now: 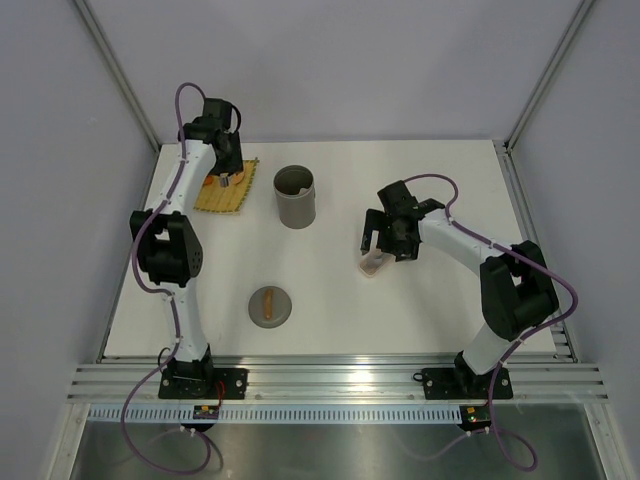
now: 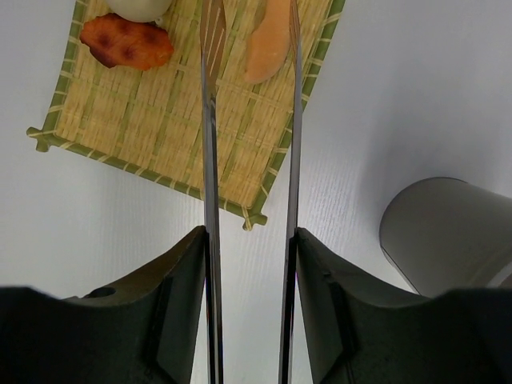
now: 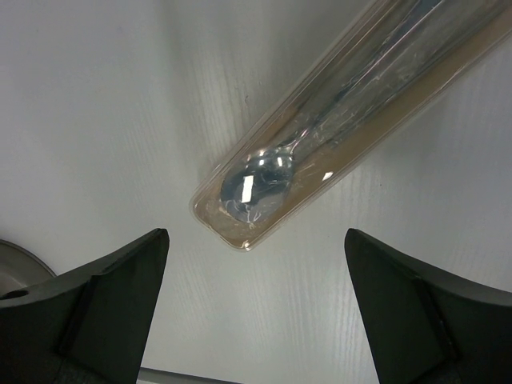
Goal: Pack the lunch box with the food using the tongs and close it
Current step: Pick up the fake food from the plate.
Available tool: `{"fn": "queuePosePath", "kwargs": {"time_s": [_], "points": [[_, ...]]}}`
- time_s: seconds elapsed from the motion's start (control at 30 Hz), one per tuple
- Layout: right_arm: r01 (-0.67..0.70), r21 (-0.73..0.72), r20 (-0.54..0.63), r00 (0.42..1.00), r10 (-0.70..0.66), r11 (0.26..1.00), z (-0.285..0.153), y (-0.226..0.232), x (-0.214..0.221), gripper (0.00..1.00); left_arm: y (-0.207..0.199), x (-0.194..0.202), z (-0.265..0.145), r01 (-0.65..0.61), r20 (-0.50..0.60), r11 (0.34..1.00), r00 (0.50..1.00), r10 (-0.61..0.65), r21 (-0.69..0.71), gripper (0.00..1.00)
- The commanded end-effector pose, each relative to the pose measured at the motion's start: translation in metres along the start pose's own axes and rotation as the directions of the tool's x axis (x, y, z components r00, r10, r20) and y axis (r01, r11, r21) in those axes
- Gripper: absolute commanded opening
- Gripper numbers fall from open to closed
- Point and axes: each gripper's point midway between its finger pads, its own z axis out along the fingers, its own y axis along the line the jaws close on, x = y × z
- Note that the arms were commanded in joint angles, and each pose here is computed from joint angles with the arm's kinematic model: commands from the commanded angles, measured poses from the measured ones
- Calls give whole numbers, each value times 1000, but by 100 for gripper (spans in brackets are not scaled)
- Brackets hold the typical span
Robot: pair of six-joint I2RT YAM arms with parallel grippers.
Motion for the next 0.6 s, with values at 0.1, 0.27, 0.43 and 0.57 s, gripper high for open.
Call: {"fn": "queuePosePath", "kwargs": {"time_s": [0.1,0.27,0.43,0.57], "points": [[20,-21,16,1000,-20,1000,-2,11,-8,99,-4,-16,8,-8,41,1000,999,7,29,49],[15,-19,12,1000,-15,1000,-1,11,-7,99,-6,-7,21,-11,12,999,1000,11,37,52],[12,-17,8,1000,-12,1000,1,11,-6,99,-6,-2,30,-22,-6,999,1000,22,32,52],[8,-13,12,1000,-8,1000,1,10,-8,99,-4,4,37,-29,-28,999,999,30,18,55]]}}
